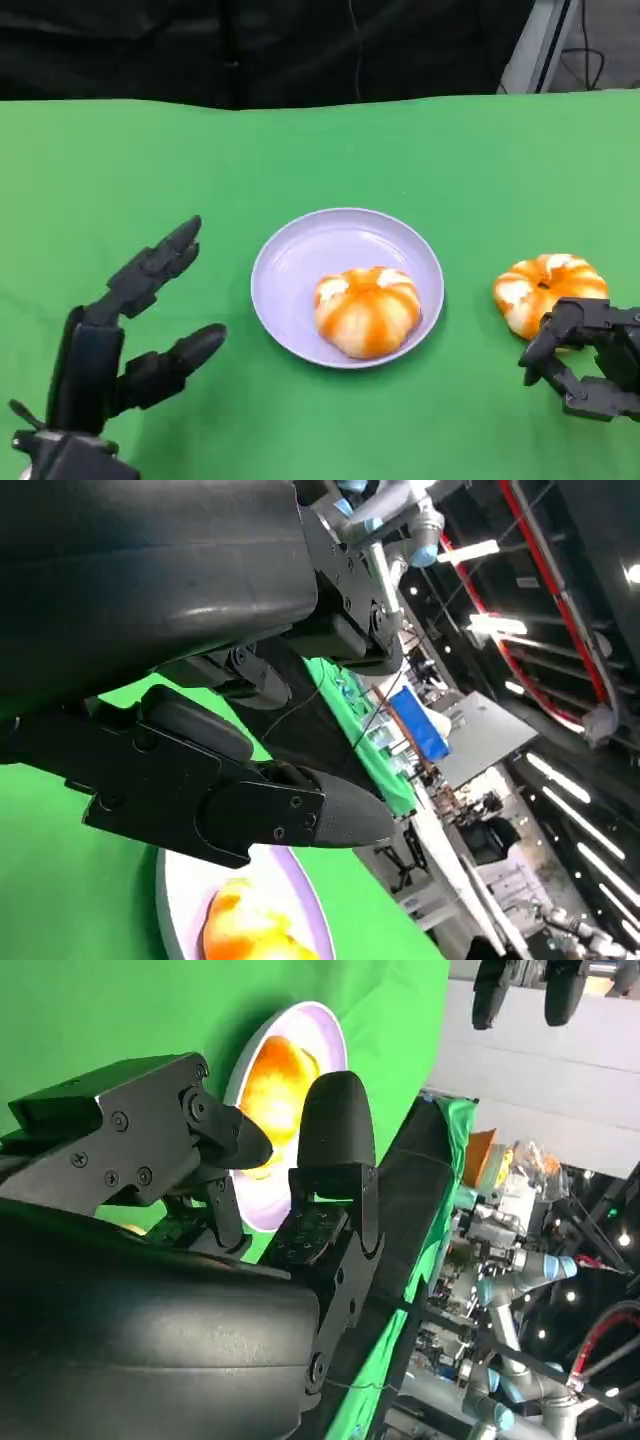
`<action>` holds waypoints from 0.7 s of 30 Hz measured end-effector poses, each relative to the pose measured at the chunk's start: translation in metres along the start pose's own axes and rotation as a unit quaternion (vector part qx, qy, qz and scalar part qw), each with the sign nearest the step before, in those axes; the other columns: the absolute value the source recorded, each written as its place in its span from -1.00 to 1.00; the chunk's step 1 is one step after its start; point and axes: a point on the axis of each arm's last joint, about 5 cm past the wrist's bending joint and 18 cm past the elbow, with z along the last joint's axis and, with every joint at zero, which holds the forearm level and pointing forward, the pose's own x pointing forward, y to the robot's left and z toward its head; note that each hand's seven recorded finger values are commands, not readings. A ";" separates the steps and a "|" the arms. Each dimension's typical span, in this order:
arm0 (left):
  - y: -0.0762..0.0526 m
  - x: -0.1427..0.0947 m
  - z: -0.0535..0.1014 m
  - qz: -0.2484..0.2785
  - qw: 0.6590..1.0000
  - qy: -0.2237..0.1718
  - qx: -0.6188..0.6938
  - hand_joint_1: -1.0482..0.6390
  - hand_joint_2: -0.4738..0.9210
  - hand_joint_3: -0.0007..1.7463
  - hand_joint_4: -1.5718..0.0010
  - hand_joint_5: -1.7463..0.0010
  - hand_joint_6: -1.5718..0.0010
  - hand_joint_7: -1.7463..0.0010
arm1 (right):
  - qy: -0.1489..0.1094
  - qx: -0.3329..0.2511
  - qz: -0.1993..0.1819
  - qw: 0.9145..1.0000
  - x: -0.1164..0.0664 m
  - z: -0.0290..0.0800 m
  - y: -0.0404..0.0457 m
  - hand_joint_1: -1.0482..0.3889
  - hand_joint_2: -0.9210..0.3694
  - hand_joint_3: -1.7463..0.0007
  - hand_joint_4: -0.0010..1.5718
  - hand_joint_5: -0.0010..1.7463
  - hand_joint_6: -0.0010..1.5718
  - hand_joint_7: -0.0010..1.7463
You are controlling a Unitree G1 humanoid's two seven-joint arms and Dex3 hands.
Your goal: Grasp the bread from the table and place it into the plate.
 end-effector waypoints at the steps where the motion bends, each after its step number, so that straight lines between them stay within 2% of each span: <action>1: 0.001 -0.001 0.000 0.000 1.000 -0.001 -0.005 -0.55 1.00 -0.63 0.16 0.96 0.33 0.98 | 0.000 0.001 0.000 1.000 0.000 0.000 0.0000 0.66 -0.66 0.02 0.10 0.62 0.16 0.17; 16: 0.005 -0.013 -0.001 0.009 0.997 0.013 -0.072 -0.51 1.00 -0.64 0.16 0.99 0.34 0.99 | 0.003 0.001 0.000 1.000 -0.001 -0.001 -0.0010 0.64 -0.69 0.08 0.10 0.64 0.16 0.18; 18: 0.005 -0.015 -0.002 0.010 0.996 0.016 -0.088 -0.43 1.00 -0.69 0.15 0.99 0.32 0.99 | 0.003 0.002 0.000 1.000 -0.001 -0.001 -0.0009 0.65 -0.67 0.05 0.10 0.64 0.16 0.18; 21: 0.005 -0.018 -0.003 0.016 0.993 0.025 -0.118 -0.20 1.00 -0.77 0.17 0.99 0.32 0.99 | 0.004 0.002 0.000 1.000 -0.001 -0.001 -0.0009 0.64 -0.63 0.01 0.10 0.64 0.17 0.18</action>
